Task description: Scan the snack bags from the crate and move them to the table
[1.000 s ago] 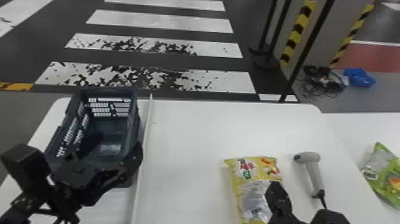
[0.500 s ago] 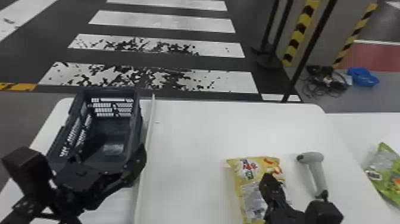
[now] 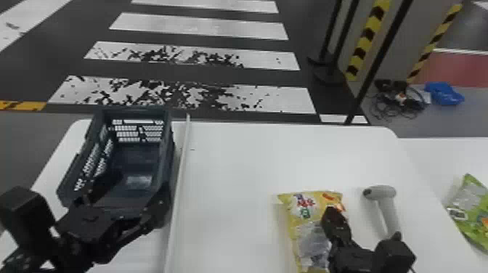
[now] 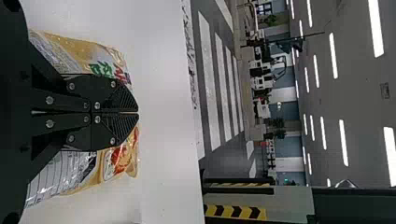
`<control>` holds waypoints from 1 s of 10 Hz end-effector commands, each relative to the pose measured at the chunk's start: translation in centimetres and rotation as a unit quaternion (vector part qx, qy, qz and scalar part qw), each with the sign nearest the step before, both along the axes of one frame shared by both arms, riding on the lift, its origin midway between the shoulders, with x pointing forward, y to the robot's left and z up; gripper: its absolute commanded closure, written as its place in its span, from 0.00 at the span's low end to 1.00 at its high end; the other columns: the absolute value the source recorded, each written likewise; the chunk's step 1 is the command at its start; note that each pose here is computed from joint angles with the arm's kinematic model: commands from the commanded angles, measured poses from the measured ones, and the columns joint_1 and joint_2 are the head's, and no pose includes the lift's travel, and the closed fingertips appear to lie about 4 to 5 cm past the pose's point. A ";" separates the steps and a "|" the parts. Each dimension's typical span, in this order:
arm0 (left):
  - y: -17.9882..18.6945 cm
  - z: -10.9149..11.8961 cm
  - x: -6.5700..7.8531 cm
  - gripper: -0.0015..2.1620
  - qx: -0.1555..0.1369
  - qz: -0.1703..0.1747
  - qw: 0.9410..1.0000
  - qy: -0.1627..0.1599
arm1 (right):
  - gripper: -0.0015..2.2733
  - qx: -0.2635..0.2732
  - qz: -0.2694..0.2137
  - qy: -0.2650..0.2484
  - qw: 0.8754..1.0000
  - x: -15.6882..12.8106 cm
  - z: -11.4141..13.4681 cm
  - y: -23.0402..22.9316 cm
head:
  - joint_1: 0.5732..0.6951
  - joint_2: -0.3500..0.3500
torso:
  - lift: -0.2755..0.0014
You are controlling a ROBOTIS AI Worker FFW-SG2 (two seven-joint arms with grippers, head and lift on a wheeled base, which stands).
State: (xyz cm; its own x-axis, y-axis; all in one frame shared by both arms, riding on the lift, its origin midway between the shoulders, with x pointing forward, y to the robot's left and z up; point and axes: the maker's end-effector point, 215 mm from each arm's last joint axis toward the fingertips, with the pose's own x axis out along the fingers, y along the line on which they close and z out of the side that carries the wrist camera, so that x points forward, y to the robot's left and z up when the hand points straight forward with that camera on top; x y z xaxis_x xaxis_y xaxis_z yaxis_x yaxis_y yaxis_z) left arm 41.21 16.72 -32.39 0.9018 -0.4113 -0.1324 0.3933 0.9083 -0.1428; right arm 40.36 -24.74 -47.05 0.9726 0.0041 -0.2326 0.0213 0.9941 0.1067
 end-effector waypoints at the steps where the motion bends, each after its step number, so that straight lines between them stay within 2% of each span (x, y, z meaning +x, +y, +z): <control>1: 0.0 0.1 0.1 0.02 -0.002 0.002 1.000 -0.002 | 0.99 0.000 0.002 0.005 1.000 -0.5 -1.2 -0.3 | 1.00 0.35 | 0.65; 5: -0.7 0.1 0.3 0.02 -0.002 0.001 1.000 -0.003 | 0.99 -0.020 0.006 0.007 1.000 -1.3 -4.3 -1.4 | 1.00 0.32 | 0.65; 10: -1.1 -0.4 0.0 0.02 -0.002 -0.003 1.000 0.001 | 0.99 -0.026 0.001 -0.008 1.000 -1.4 -4.3 -1.9 | 1.00 0.28 | 0.65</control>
